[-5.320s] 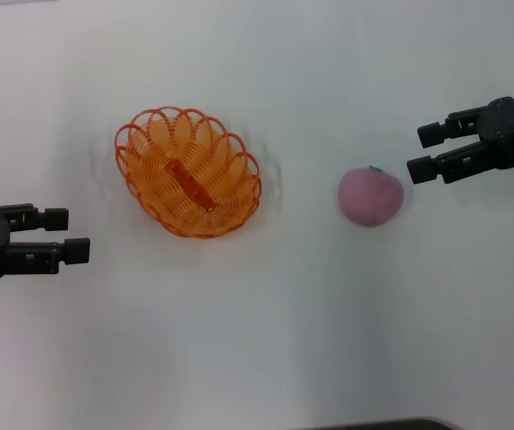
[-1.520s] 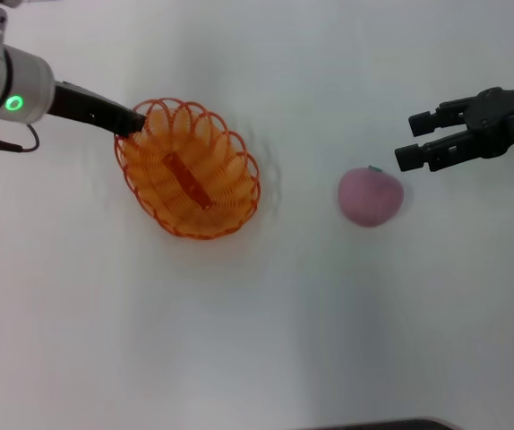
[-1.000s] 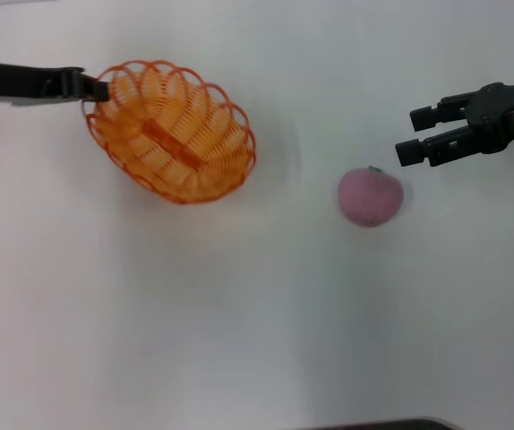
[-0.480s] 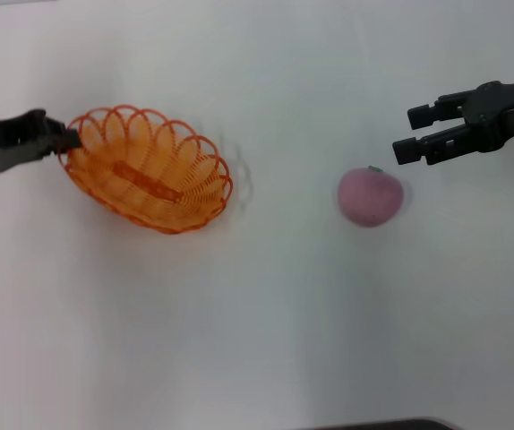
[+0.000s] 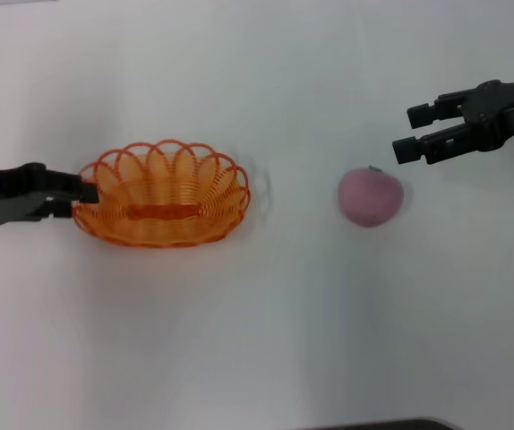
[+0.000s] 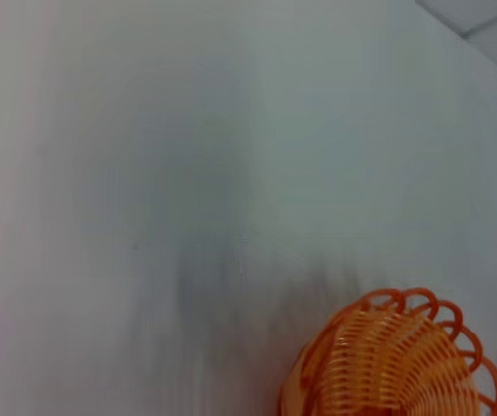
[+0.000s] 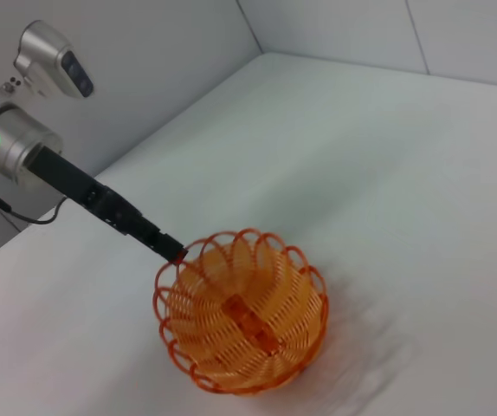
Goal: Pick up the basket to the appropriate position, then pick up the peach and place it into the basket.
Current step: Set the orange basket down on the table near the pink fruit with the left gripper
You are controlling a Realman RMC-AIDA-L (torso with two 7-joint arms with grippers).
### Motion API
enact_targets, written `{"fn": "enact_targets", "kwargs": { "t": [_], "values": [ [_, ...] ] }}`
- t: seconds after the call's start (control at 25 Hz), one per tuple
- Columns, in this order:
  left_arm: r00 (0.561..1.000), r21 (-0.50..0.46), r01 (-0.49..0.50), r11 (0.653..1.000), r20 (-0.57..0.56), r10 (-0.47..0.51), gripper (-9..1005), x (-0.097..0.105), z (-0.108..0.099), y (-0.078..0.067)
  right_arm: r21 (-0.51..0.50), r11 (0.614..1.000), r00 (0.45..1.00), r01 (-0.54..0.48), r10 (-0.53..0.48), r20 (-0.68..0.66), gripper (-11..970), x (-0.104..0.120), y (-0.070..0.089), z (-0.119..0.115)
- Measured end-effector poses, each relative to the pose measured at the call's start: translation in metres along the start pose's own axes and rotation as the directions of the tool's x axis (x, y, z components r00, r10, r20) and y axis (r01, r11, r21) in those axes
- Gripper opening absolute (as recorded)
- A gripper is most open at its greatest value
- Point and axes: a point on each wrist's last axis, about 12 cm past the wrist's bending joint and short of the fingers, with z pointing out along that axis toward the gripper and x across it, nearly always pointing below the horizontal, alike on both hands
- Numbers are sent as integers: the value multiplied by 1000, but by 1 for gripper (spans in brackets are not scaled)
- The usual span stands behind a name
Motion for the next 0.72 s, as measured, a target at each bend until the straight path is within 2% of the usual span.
{"fn": "enact_targets", "kwargs": {
  "t": [0.2, 0.32, 0.44, 0.64, 0.72],
  "values": [
    [999, -51, -13, 999, -33, 11, 509, 0, -10, 5, -2, 1000, 1000, 5, -5, -1, 918, -2, 0, 1],
    [999, -114, -26, 993, -23, 24, 599, -3, -13, 12, -1, 1000, 1000, 5, -5, -1, 917, -3, 0, 1],
    [997, -120, -67, 991, 29, 71, 688, -7, -18, 17, 1, 1000, 1000, 4, -4, 0, 917, -4, 0, 1],
    [956, -26, -238, 971, 171, 239, 682, -11, -27, 15, 2, 1000, 1000, 0, 0, 9, 916, -11, 0, 1],
    [906, 23, -368, 930, 234, 353, 683, -7, -30, 10, 12, 1000, 1000, -16, 16, 15, 916, -16, -1, 1]
  ]
}}
